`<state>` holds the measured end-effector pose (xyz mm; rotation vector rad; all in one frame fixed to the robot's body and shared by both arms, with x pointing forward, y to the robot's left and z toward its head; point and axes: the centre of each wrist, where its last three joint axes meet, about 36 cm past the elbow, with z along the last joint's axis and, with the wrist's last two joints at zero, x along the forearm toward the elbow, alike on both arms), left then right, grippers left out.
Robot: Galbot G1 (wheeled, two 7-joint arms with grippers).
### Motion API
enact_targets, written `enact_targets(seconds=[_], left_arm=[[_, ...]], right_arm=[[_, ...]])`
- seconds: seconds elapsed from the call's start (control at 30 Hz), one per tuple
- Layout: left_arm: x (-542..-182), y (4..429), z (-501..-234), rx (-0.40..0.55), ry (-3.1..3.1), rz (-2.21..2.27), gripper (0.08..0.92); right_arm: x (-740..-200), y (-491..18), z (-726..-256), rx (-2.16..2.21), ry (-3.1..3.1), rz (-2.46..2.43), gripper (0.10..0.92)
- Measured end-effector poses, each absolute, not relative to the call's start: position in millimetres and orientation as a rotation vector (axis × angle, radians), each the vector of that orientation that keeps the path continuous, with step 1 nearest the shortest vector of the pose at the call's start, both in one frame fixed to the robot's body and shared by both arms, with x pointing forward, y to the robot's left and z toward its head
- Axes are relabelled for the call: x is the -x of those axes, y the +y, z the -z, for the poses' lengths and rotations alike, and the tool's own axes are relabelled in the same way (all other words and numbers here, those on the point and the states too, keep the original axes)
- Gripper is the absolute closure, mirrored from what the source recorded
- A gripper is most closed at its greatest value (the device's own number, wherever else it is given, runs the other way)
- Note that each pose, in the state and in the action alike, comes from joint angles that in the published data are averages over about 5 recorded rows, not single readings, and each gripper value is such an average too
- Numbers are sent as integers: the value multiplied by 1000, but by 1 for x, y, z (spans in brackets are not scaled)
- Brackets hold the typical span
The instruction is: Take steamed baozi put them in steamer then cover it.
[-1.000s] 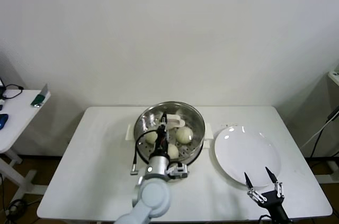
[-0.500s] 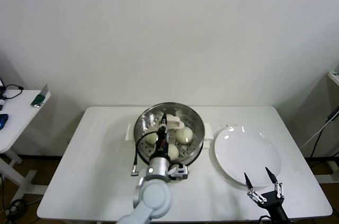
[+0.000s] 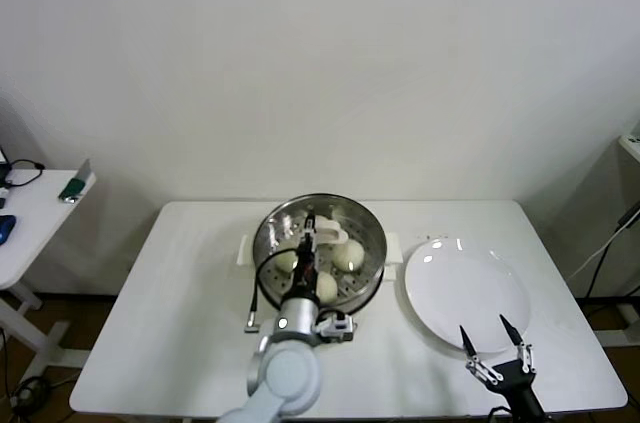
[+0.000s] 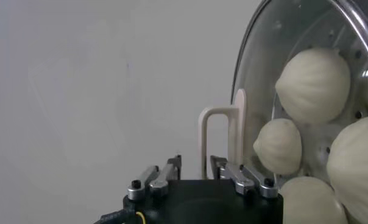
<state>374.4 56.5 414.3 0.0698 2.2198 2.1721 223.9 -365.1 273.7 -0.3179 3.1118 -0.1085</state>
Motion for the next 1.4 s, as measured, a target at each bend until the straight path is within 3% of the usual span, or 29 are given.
enact_targets(seconds=[0.37,0.5,0.73,1.0,1.2,1.4], left_arm=[[-354,69,-433,-143,2299,-2042,258],[-345,79,-441,-186,2341,-1951,187],[-327,101,-450,-233,2483,-1652,177],[-316,154,-447,-156,2686,-1254,177],[-303,215,-431,-98,2895,-956,177],[-280,259,-397,-81,3078,-653,177]], right_arm=[[-222,-363,-276,310,3159,87,200],[-223,-362,-277,265,3172,73,200],[-226,-360,-276,158,3161,53,200],[-233,-358,-275,26,3117,14,200],[-233,-358,-275,-15,3101,-10,200],[-234,-358,-273,-31,3107,-39,200]])
